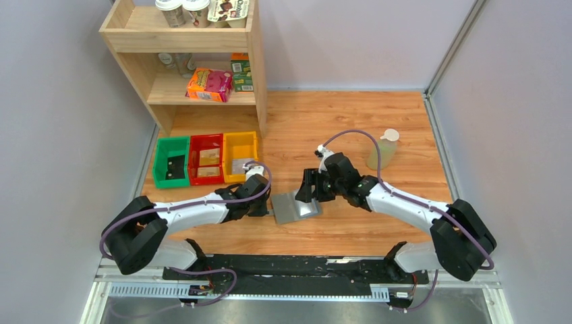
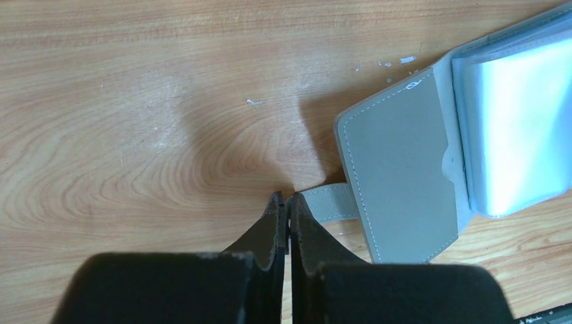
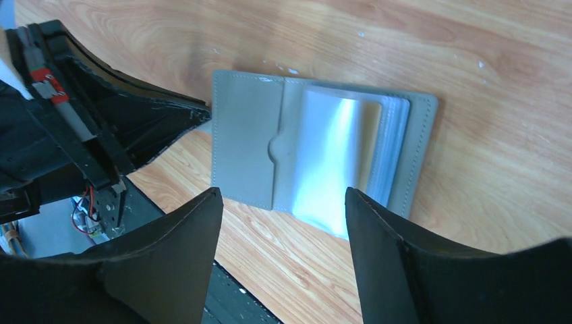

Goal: Take the credit cards out of the card holder
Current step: Open the card holder at the center of the board.

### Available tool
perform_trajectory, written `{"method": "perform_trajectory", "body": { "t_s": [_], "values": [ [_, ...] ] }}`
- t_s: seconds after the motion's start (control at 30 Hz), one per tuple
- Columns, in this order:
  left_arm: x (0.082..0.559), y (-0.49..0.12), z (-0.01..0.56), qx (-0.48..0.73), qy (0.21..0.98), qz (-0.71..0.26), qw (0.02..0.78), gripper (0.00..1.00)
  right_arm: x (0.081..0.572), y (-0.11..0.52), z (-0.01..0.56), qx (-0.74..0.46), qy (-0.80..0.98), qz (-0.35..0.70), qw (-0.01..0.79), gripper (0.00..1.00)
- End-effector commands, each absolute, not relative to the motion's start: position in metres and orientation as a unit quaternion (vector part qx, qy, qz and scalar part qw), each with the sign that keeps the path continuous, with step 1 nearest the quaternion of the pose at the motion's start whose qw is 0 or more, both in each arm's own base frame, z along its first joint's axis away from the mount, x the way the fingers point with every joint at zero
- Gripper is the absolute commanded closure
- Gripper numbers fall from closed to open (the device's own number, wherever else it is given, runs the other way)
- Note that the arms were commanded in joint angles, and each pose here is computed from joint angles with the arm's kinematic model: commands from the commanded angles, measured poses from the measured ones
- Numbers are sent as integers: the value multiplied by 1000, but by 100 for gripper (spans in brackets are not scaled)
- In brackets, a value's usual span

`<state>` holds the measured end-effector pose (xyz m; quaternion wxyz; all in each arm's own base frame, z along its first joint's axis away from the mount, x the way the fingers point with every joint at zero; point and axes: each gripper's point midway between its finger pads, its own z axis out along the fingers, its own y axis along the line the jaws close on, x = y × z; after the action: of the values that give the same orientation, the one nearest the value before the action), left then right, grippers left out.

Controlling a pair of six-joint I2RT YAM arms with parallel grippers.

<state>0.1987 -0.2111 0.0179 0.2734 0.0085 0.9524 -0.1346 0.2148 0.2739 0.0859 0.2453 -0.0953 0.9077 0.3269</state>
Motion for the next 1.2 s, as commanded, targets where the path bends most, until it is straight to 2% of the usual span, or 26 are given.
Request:
{"method": "perform_trajectory", "body": {
  "t_s": [0.0, 0.7, 1.17],
  "values": [
    [203, -211, 20, 23, 951, -127, 280, 100, 228, 292, 105, -112, 889, 354, 269, 32],
    [201, -215, 18, 18, 950, -143, 277, 100, 236, 297, 78, -103, 902, 336, 251, 25],
    [200, -221, 19, 15, 948, -159, 274, 100, 227, 311, 80, -117, 896, 357, 236, 25]
  ]
}}
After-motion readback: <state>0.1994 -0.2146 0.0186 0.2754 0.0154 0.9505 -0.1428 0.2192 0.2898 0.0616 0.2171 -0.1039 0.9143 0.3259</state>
